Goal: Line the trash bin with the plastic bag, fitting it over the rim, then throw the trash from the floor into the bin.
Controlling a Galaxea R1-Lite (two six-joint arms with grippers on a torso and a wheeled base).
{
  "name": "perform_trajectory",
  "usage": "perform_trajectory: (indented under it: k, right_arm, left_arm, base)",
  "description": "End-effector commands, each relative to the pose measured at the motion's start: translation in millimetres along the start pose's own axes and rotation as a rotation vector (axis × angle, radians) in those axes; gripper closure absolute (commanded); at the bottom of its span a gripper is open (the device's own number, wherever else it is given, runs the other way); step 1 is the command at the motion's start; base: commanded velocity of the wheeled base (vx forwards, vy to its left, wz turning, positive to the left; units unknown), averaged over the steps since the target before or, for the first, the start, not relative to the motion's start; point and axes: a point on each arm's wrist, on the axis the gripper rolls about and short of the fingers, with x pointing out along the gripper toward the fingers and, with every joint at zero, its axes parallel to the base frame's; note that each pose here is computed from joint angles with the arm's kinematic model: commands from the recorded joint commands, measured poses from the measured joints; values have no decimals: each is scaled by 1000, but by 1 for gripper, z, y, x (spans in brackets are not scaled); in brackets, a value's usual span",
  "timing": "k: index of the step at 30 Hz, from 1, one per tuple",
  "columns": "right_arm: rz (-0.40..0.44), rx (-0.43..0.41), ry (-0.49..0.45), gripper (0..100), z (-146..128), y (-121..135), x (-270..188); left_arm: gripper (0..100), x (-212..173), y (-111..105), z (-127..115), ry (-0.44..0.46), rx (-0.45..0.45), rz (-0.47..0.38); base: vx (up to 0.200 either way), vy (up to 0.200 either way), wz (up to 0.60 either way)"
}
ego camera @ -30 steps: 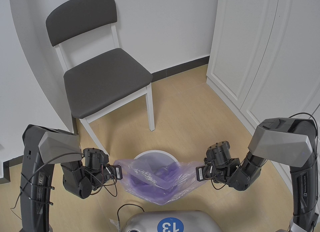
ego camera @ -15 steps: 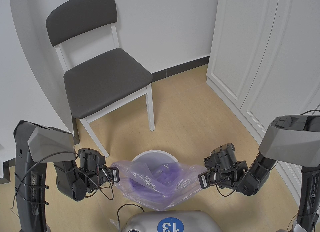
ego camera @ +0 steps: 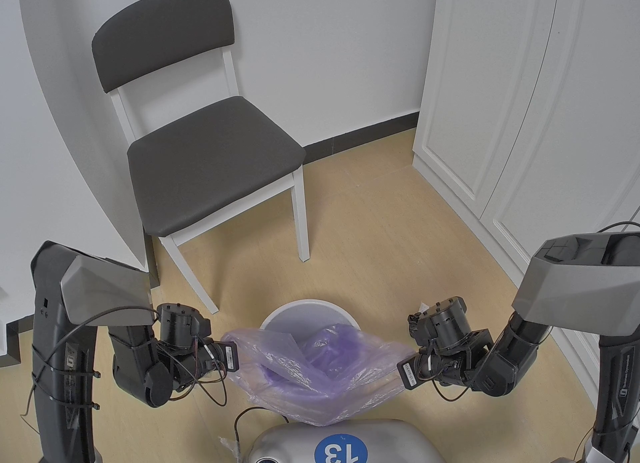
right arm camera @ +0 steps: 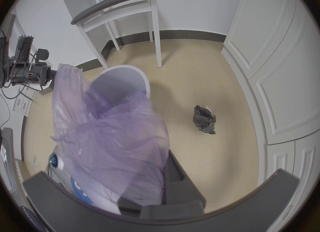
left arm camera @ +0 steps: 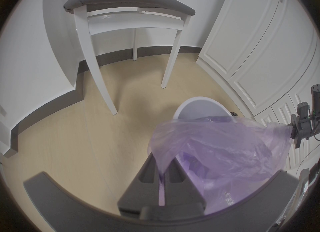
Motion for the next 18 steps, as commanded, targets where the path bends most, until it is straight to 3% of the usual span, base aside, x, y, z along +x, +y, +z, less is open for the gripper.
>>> perform_trajectory:
  k: [1, 10, 16, 18]
  right_arm:
    - [-17, 19, 3, 100, -10, 0, 29]
    - [-39, 107, -79, 100, -1, -9, 50]
    - [-60, 115, -85, 100, 1, -16, 50]
    - [-102, 100, -79, 100, 0, -17, 51]
  left_arm:
    - [100, 23, -3, -6, -14, 10, -17]
    - [100, 50, -11, 9, -102, 10, -51]
    - [100, 58, -12, 16, -129, 12, -50]
    - [100, 58, -9, 17, -125, 11, -41]
  base:
    - [0, 0, 0]
    - [0, 0, 0]
    - [0, 0, 0]
    - [0, 0, 0]
